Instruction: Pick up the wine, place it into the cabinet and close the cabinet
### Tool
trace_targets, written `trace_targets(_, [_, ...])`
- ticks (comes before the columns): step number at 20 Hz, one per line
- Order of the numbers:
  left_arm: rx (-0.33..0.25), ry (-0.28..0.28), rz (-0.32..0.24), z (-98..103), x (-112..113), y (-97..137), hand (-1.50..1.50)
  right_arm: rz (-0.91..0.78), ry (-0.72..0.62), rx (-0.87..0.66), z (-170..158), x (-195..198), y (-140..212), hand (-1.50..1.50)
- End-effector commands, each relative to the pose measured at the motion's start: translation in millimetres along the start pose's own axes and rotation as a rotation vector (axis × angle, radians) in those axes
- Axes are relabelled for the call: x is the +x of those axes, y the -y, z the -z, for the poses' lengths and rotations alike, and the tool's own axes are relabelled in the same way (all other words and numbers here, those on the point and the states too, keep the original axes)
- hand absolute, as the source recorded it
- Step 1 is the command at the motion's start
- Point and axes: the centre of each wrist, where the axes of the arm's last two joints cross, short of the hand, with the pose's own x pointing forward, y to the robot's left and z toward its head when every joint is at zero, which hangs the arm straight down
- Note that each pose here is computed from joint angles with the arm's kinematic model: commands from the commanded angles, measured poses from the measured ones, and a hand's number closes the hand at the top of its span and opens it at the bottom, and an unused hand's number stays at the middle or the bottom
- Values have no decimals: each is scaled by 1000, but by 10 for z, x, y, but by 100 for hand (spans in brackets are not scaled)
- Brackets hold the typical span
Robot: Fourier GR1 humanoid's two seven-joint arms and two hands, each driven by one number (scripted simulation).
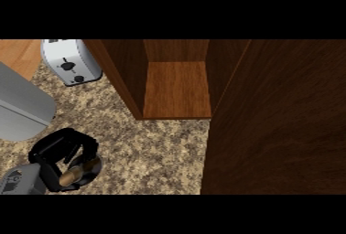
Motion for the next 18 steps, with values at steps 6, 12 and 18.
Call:
trace_targets(6, [780, 262, 112, -403, -241, 224, 150, 20, 22, -19, -106, 66, 25, -150])
trace_targets(12, [875, 392, 229, -96, -232, 448, 150, 10, 8, 23, -251, 144, 68, -150])
trace_targets(18, [804, 467, 159, 72, -125, 635, 150, 37, 19, 16, -221, 102, 14, -150])
